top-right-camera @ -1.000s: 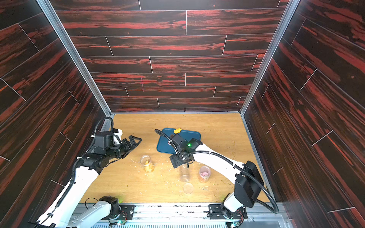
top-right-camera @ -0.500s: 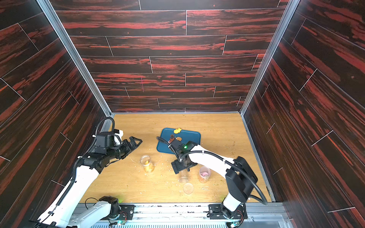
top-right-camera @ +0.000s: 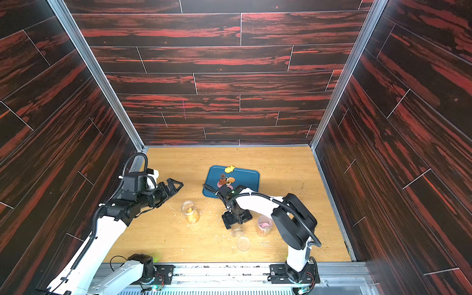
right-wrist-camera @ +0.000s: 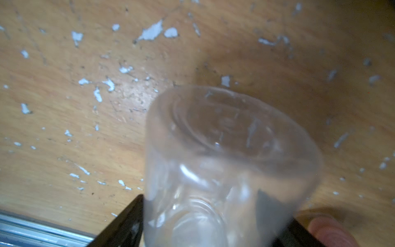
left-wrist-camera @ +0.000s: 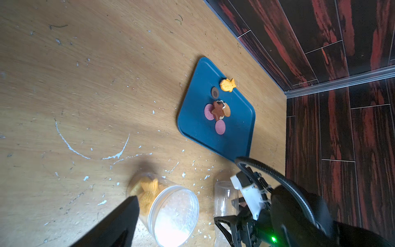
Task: Pour the cookies out of the jar
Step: Adjust the jar at the center of the board.
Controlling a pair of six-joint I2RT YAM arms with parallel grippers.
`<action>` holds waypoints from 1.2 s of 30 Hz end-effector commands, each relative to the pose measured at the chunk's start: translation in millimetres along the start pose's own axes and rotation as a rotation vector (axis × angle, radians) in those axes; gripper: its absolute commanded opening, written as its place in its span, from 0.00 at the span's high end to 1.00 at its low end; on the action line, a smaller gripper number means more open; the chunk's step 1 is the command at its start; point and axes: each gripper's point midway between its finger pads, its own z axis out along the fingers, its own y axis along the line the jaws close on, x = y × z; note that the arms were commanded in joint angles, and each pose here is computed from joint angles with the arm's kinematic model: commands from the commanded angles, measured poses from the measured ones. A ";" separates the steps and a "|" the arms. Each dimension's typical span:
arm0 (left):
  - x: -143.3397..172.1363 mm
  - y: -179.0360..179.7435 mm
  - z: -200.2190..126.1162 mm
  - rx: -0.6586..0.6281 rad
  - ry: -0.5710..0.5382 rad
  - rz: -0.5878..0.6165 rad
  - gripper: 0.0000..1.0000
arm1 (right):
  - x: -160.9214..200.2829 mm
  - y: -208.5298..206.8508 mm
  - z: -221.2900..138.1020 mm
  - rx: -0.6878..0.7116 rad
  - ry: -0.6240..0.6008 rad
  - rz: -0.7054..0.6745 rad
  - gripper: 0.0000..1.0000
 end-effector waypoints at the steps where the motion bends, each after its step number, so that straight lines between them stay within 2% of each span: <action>1: 6.6 10.9 -4.5 -0.035 0.004 -0.003 0.00 | -3.3 4.8 0.4 -0.023 0.020 0.002 0.24; 3: 7.9 12.5 -5.1 -0.040 0.004 -0.005 0.00 | -3.7 4.6 -1.6 -0.031 0.019 0.003 0.29; 9: 6.8 13.1 -5.6 -0.044 -0.003 0.000 0.00 | -3.8 2.6 -11.9 -0.057 0.013 0.010 0.30; 17: 3.6 0.4 -8.4 0.003 -0.002 0.083 0.00 | -11.4 11.8 -38.6 -0.255 -0.007 0.083 0.35; 24: 10.0 -24.3 -42.6 0.059 -0.034 0.417 0.01 | -16.3 22.0 -69.9 -0.491 0.023 0.185 0.36; 30: 40.3 -63.5 -68.3 0.193 -0.045 0.786 0.01 | -27.4 31.3 -107.2 -0.713 0.047 0.288 0.35; 36: 78.2 -89.1 -67.8 0.285 0.059 1.012 0.01 | -46.1 30.7 -149.9 -0.929 0.047 0.394 0.35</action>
